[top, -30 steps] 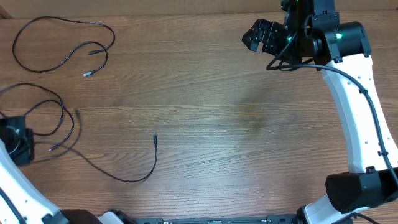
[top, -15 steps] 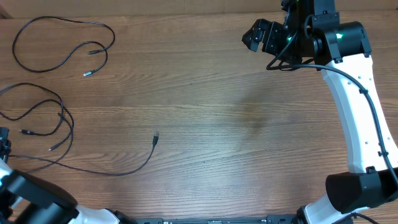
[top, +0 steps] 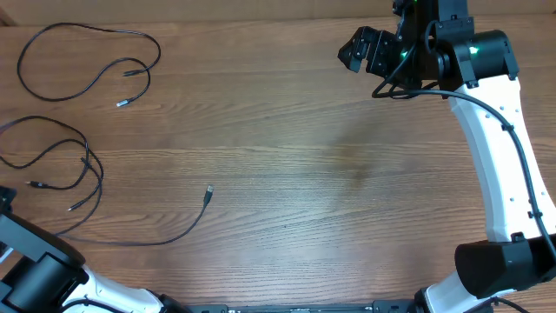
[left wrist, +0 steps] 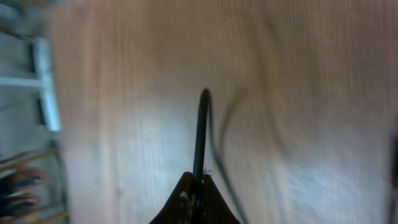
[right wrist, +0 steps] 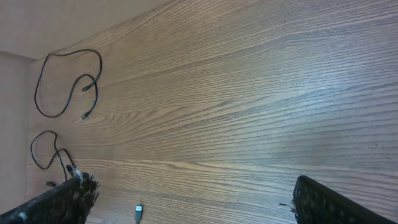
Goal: Untangle cables
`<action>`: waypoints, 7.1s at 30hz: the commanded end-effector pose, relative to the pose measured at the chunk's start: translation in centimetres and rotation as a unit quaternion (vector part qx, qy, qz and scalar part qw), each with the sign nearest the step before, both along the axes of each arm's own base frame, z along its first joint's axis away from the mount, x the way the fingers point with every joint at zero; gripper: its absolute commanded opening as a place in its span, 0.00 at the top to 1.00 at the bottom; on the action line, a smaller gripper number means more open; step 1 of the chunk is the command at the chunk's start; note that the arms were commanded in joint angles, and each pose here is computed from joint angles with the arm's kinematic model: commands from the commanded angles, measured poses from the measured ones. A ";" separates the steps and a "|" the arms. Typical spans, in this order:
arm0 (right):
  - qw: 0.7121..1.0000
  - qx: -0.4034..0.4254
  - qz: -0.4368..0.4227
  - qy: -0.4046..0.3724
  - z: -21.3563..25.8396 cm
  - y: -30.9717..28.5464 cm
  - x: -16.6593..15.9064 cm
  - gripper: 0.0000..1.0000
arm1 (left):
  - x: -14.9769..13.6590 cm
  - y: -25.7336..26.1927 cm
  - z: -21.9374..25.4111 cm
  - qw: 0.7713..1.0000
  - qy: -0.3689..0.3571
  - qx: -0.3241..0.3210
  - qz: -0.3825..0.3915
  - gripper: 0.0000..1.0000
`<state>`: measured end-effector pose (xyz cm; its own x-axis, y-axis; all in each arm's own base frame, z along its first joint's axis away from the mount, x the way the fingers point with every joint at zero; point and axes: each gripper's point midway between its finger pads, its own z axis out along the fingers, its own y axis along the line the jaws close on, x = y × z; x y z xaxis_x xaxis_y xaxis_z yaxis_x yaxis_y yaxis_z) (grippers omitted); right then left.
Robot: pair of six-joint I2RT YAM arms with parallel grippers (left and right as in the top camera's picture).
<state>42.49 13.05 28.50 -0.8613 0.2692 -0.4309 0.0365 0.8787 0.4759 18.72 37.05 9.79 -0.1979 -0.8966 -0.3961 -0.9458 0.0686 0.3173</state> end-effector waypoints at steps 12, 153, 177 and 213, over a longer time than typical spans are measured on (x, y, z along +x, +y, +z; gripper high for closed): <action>1.000 -0.004 -0.002 -0.020 1.3 -0.4 -0.3 0.00 | 0.2 4.5 8.7 0.994 -0.021 0.103 0.031 0.95; 1.000 -0.004 -0.002 -0.020 1.3 -0.4 -0.3 0.00 | 6.1 -7.5 -7.8 0.962 -0.117 -0.187 -0.163 0.58; 1.000 -0.004 -0.002 -0.020 1.3 -0.4 -0.3 0.00 | 12.1 -7.0 -9.8 0.934 -0.200 -0.171 -0.240 0.54; 1.000 -0.004 -0.002 -0.020 1.3 -0.4 -0.3 0.00 | -1.9 -2.0 -4.2 0.983 -0.046 -0.119 0.131 0.96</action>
<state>42.53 12.95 28.48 -0.8599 0.2703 -0.4331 0.0395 0.8810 0.4714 19.33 33.80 5.63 -0.0061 -0.9890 -0.1480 -0.9798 -0.0237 0.1988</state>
